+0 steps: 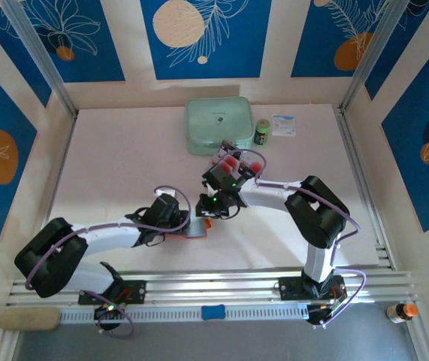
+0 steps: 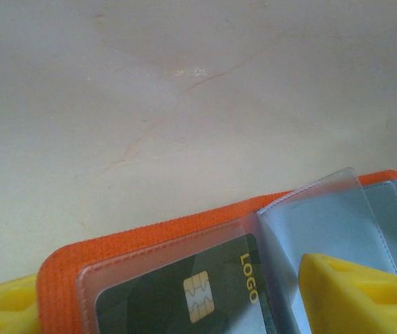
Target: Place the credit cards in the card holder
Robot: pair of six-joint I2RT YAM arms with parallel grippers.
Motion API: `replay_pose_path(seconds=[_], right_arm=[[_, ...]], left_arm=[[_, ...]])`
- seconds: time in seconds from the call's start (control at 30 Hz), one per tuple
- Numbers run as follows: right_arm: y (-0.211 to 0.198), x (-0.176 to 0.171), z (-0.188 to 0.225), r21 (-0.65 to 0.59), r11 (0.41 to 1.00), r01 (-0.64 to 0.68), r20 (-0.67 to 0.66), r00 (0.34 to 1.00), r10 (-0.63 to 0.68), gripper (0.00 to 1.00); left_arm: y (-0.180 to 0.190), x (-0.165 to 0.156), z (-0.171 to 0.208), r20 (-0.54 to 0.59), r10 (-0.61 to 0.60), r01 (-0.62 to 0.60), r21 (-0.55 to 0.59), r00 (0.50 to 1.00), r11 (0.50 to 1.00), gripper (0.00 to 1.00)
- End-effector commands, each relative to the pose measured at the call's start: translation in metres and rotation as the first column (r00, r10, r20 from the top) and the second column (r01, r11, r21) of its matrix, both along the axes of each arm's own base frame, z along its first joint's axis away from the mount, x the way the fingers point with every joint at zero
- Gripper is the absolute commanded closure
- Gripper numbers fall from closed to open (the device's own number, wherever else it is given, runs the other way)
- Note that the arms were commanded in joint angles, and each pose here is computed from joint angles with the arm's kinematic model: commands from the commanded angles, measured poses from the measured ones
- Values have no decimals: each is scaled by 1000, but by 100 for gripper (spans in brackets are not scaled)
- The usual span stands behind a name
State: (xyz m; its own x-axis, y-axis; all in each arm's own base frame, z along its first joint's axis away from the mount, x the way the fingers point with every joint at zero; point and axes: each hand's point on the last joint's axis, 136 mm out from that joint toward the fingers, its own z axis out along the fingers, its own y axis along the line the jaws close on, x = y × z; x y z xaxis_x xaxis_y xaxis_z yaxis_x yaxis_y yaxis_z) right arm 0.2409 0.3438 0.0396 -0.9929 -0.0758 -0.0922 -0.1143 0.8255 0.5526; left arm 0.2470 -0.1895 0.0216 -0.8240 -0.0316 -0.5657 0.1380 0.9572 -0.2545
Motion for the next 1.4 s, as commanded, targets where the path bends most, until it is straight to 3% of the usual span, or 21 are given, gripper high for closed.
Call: replay_pose_path(seconds=[0.0,0.5,0.63,0.73,1.07,1.37], right_arm=[[-2,-5,-12,-24,1000,1,-34,999,-2,82],[8,11,-11,-13,1000,-15,-18,1000,15,80],[8,11,-20,-26,1000,-14,-38,999,13,67],[10,8,-23,-19,1000,-19,-54,998,18,65],[24,8,-16,140,990,5,-147,989,16,67],[25,9,-6,205,978,30,-171,985,5,74]], left_arm=[[-7,-21,-25,-102,-53,50,-37,993,998,28],[-7,-22,-26,-105,-51,47,-42,993,998,28],[-8,-21,-25,-103,-50,46,-45,993,998,29],[-8,-21,-25,-103,-51,47,-48,993,998,29],[-8,-22,-27,-107,-49,44,-49,993,998,29],[-8,-21,-27,-104,-48,43,-52,993,998,29]])
